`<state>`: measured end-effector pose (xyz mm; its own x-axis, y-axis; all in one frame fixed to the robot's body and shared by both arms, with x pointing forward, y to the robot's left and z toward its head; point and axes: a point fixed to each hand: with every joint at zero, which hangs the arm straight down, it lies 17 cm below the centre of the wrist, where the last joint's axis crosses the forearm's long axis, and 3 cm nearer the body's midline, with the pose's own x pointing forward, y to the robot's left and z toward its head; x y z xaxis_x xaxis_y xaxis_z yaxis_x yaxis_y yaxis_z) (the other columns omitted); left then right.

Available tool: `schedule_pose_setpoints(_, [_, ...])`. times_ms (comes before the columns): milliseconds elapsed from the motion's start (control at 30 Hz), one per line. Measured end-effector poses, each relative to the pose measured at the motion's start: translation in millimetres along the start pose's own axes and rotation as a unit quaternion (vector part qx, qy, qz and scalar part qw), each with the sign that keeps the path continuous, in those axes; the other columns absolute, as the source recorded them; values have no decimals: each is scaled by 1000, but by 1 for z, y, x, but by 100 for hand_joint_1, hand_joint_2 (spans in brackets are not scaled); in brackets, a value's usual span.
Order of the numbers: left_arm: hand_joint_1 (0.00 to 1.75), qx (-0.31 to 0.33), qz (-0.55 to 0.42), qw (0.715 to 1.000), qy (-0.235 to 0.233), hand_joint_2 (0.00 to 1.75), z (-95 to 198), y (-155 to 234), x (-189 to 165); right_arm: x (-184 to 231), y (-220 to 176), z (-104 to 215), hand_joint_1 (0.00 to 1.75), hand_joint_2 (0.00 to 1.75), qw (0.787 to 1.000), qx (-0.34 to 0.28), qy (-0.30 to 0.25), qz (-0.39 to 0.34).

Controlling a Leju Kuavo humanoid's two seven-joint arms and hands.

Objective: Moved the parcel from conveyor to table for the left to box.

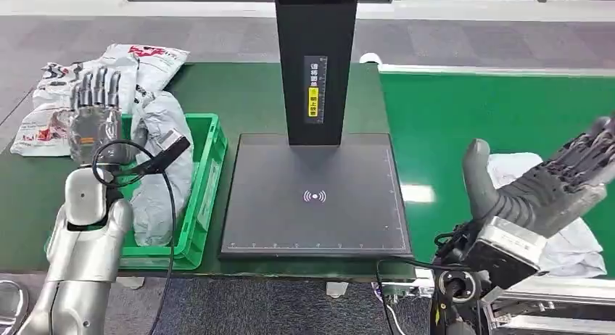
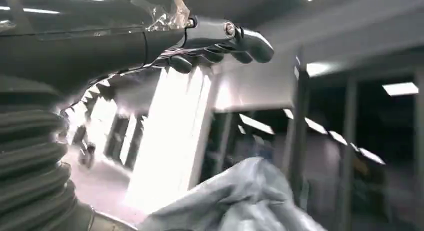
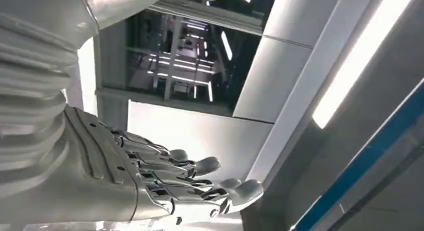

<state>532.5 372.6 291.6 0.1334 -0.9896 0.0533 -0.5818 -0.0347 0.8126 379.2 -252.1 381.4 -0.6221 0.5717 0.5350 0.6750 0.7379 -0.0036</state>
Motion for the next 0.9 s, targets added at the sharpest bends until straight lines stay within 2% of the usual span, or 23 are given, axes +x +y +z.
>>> schedule_pose_setpoints(167, [0, -49, 150, 987, -12, 175, 9, -22, 35, -5, 1, 1, 0, 175, 1000, 4, 14, 7])
schedule_pose_setpoints(367, [0, -60, 174, 983, -24, 175, 11, -25, 54, -7, 1, 2, 0, 175, 1000, 6, 17, 8])
schedule_pose_setpoints(433, [0, -80, 234, 969, -28, 175, 14, -30, 65, -10, 1, 2, 0, 175, 1000, 8, 25, 12])
schedule_pose_setpoints(500, [0, -107, 344, 932, -26, 175, 20, -33, 83, -18, 1, 3, 0, 175, 999, 12, 43, 19])
schedule_pose_setpoints(533, [0, -126, 411, 903, -25, 175, 24, -32, 95, -24, 1, 4, 0, 175, 998, 15, 56, 22])
schedule_pose_setpoints(600, [0, -170, 539, 825, -25, 175, 37, -29, 125, -38, 3, 10, 0, 175, 996, 25, 78, 28])
schedule_pose_setpoints(667, [0, -196, 602, 773, -33, 175, 48, -22, 150, -45, 4, 15, 0, 175, 995, 34, 86, 34])
schedule_pose_setpoints(800, [0, -203, 673, 709, -53, 175, 54, 2, 185, -52, 4, 21, 0, 175, 994, 43, 95, 43])
schedule_pose_setpoints(900, [0, -200, 709, 671, -77, 175, 56, 26, 208, -57, 3, 25, 0, 175, 992, 48, 103, 50])
